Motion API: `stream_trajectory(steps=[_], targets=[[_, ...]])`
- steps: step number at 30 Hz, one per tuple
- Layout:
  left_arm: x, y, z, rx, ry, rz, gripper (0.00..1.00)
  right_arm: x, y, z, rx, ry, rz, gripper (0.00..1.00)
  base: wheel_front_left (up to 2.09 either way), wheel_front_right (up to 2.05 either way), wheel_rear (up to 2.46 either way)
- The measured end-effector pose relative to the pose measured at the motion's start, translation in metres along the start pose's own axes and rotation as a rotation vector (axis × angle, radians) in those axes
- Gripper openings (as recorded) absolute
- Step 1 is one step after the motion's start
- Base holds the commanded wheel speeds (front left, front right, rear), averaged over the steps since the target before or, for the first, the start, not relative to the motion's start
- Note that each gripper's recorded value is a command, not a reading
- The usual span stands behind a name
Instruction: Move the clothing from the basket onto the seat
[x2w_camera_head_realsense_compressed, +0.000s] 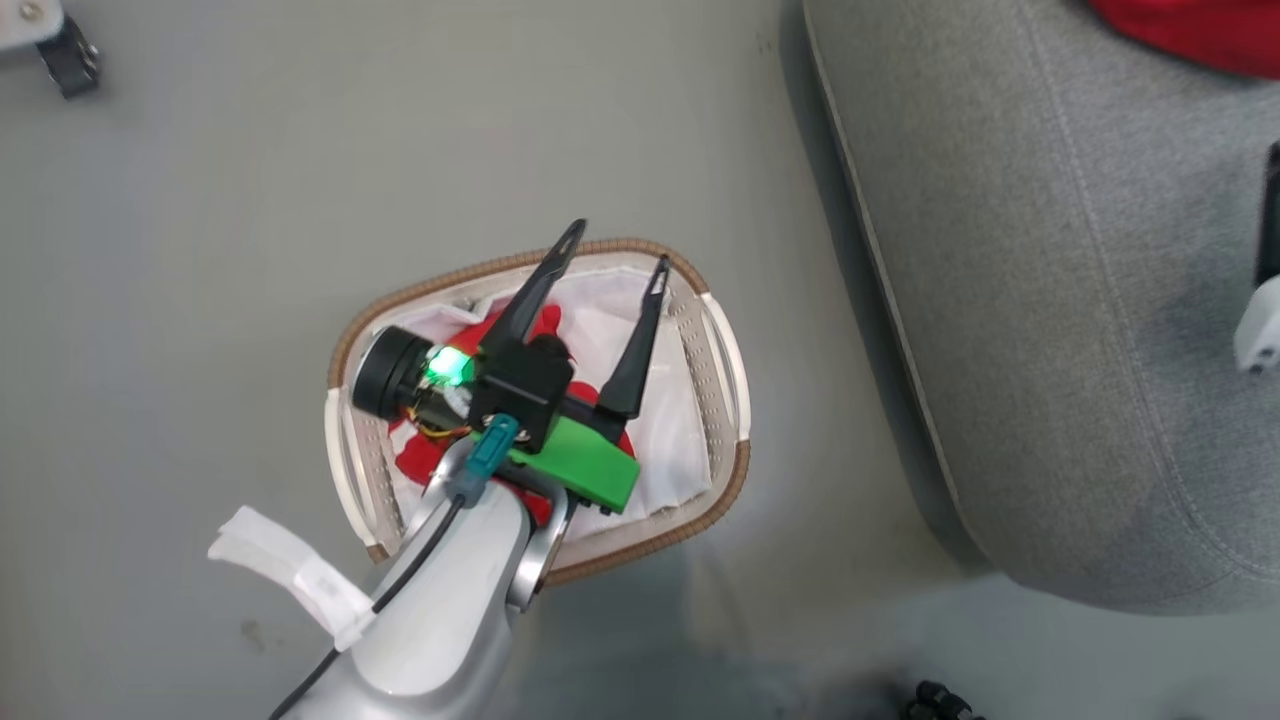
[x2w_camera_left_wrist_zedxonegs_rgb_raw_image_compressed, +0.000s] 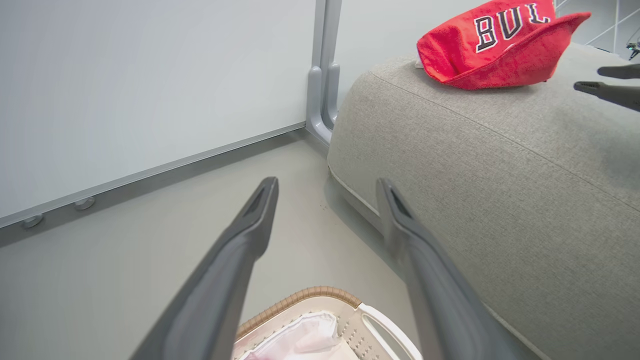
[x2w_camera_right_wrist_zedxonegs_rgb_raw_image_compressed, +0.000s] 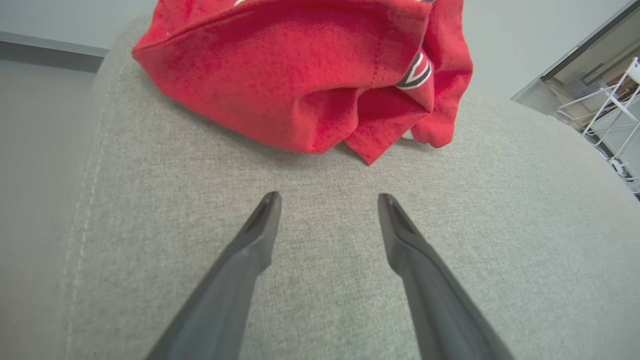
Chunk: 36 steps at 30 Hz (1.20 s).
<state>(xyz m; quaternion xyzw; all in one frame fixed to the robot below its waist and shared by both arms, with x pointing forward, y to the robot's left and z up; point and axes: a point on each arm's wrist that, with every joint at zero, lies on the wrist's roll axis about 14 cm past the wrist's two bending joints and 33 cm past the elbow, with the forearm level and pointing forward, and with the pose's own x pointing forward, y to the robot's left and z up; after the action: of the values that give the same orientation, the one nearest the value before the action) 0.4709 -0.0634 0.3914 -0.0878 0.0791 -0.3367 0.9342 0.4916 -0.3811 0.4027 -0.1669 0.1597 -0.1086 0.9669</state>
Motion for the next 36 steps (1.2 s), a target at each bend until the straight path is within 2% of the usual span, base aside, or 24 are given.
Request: stream_trajectory(steps=[2, 6, 10, 19, 25, 36], targets=[[-0.008, 0.005, 0.008, 0.007, -0.007, 0.031, 1.0, -0.013, 0.009, 0.006, -0.009, -0.025, 0.038, 1.0, 0.0, 0.0, 0.0], [-0.025, 0.02, 0.022, 0.031, -0.019, 0.114, 1.0, -0.029, 0.022, 0.043, 0.07, -0.143, 0.073, 1.0, 0.0, 0.0, 0.0], [-0.051, 0.043, 0.033, 0.054, -0.026, 0.234, 1.0, -0.048, 0.053, 0.07, 0.152, -0.229, 0.15, 1.0, 0.0, 0.0, 0.0], [-0.138, 0.094, 0.047, 0.103, -0.027, 0.523, 1.0, -0.097, 0.123, 0.113, 0.305, -0.342, 0.321, 1.0, 0.0, 0.0, 0.0], [-0.193, 0.101, 0.048, 0.126, -0.02, 0.63, 1.0, -0.127, 0.146, 0.114, 0.396, -0.341, 0.36, 1.0, 0.0, 0.0, 0.0], [-0.268, 0.099, 0.051, 0.099, -0.067, 0.769, 1.0, -0.169, 0.175, 0.116, 0.404, -0.353, 0.445, 1.0, 0.0, 0.0, 0.0]])
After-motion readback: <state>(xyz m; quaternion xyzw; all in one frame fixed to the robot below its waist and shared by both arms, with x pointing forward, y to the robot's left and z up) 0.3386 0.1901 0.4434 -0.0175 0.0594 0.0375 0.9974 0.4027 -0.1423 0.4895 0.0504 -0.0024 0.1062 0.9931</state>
